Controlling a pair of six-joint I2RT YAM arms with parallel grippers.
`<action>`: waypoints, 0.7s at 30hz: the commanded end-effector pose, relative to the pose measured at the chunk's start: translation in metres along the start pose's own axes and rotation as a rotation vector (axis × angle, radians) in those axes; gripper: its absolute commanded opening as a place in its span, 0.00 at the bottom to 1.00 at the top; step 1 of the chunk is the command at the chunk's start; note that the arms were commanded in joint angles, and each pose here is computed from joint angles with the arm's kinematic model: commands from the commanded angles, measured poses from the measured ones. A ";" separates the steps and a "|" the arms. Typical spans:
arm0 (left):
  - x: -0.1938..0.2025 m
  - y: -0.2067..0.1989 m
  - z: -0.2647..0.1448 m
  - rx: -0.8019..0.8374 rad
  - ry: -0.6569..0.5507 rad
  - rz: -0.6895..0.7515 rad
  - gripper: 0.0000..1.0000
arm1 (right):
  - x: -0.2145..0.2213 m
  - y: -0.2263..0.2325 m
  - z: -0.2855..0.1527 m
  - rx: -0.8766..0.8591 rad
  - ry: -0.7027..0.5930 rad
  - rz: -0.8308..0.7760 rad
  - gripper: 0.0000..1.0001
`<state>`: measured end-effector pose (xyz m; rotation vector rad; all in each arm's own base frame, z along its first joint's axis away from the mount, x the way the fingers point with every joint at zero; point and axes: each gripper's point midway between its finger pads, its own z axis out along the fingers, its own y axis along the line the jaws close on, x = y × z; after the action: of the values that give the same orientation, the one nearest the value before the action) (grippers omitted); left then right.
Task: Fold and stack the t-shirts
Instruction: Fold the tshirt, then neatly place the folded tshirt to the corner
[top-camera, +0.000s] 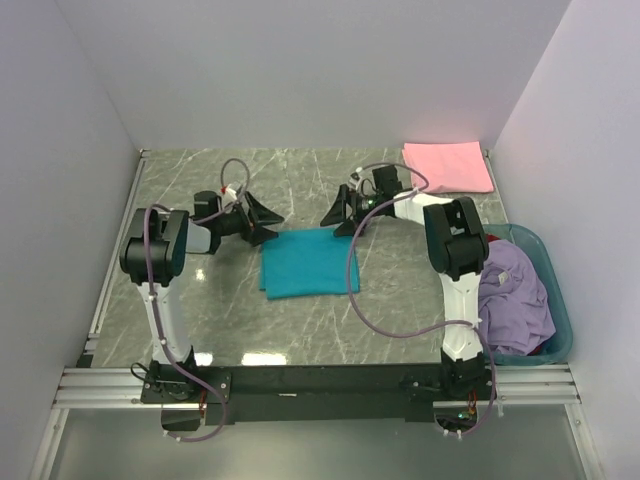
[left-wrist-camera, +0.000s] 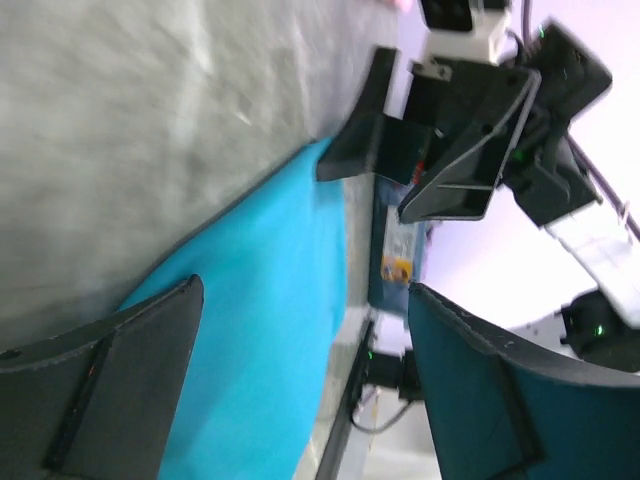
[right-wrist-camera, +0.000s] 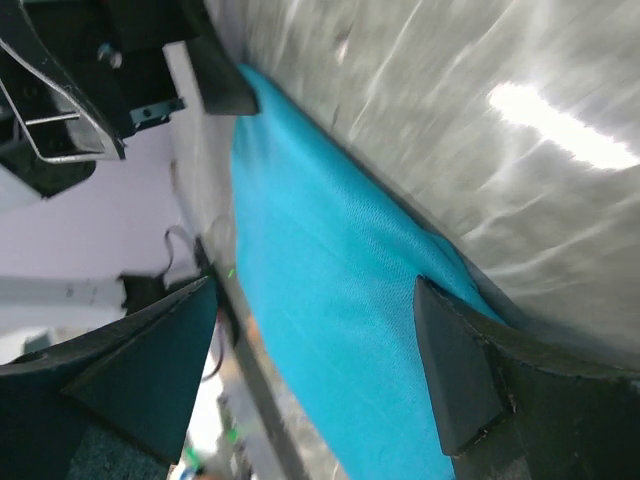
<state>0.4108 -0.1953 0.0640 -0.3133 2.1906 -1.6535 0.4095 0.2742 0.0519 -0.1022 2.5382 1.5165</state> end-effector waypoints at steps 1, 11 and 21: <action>-0.040 -0.001 -0.018 -0.034 -0.117 0.073 0.89 | -0.048 -0.022 -0.016 0.147 -0.172 -0.056 0.86; -0.069 -0.110 -0.061 -0.320 -0.084 0.842 0.92 | -0.103 0.101 -0.116 0.220 -0.449 -0.339 0.92; 0.100 -0.141 -0.002 -0.310 0.184 1.648 0.40 | -0.042 0.051 -0.193 0.610 -0.547 -0.306 0.94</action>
<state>0.3187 -0.2769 0.2464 1.0466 1.6556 -0.6302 0.4385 0.1613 0.2472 -0.0656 2.1109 0.6885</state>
